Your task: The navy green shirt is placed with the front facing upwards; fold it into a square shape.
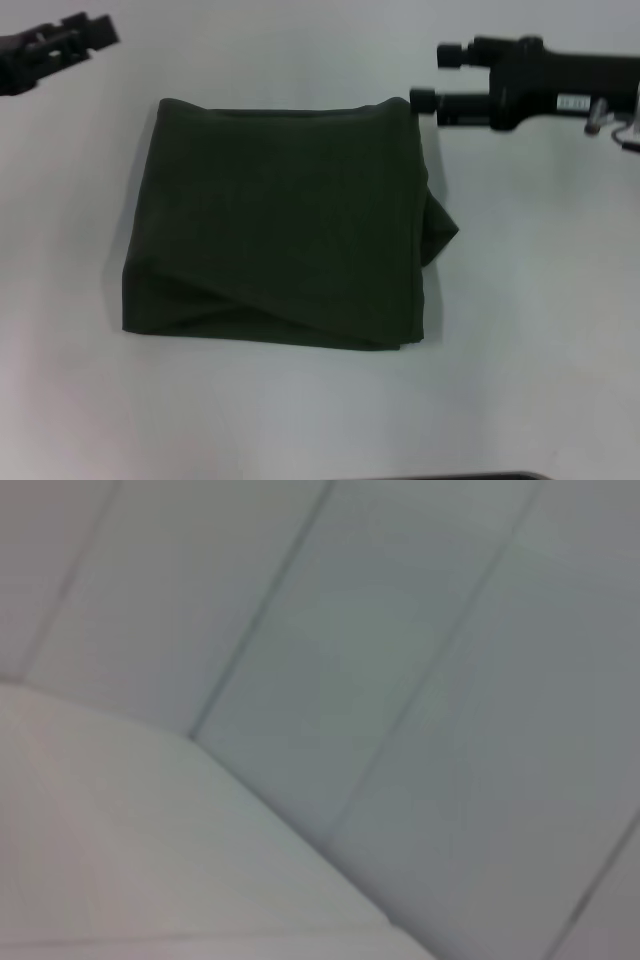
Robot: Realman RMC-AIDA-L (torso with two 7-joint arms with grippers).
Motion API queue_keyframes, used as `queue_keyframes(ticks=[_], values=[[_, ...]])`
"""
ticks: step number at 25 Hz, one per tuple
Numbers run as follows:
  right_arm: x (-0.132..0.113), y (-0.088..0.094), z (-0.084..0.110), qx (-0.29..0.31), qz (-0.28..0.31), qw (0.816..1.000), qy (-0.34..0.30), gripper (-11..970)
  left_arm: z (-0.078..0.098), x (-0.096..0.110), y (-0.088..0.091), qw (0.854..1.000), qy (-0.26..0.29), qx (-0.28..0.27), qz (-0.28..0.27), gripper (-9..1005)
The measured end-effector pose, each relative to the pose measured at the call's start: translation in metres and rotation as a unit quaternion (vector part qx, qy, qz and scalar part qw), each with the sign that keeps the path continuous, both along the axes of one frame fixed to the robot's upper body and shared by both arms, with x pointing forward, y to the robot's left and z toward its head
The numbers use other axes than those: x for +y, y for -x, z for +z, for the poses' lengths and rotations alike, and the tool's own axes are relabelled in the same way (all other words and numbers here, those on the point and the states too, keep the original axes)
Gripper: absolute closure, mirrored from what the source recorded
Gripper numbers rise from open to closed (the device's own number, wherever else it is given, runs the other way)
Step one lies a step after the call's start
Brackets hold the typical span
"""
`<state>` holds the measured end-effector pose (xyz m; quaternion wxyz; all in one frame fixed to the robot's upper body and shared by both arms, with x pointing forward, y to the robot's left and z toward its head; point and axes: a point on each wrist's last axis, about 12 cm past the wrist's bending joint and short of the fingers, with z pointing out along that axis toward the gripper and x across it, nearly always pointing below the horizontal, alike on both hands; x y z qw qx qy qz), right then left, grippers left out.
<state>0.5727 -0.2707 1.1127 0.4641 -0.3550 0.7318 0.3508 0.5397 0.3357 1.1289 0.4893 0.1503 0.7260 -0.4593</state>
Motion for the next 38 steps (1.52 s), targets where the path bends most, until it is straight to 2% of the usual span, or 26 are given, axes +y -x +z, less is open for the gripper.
queue_keyframes(ticks=[5, 8, 12, 16, 19, 25, 31, 38], values=[[-0.002, 0.017, -0.036, 0.004, -0.013, 1.000, 0.003, 140, -0.007, 0.009, 0.016, 0.998, 0.039, -0.027, 0.044, 350], [0.011, 0.031, -0.059, -0.034, 0.012, 0.999, 0.007, 139, -0.012, 0.013, 0.023, 0.994, 0.058, -0.053, 0.078, 350], [0.026, 0.036, -0.071, -0.061, 0.030, 0.998, 0.012, 139, -0.014, 0.015, 0.022, 0.993, 0.063, -0.051, 0.091, 351], [0.046, 0.041, -0.078, -0.077, 0.057, 0.995, 0.005, 139, -0.015, 0.018, 0.020, 0.991, 0.064, -0.048, 0.104, 351], [0.050, 0.043, -0.084, -0.085, 0.060, 0.994, 0.016, 139, -0.016, 0.019, 0.019, 0.990, 0.065, -0.047, 0.112, 350], [0.045, 0.030, -0.097, -0.061, -0.005, 0.996, 0.067, 139, -0.018, 0.017, 0.017, 0.989, 0.075, -0.043, 0.121, 350], [0.047, 0.018, -0.102, -0.040, -0.044, 0.993, 0.099, 139, -0.021, 0.015, 0.014, 0.988, 0.076, -0.038, 0.126, 350], [0.044, 0.011, -0.092, -0.059, -0.064, 0.994, 0.070, 140, -0.024, 0.016, 0.015, 0.987, 0.080, -0.030, 0.133, 351]])
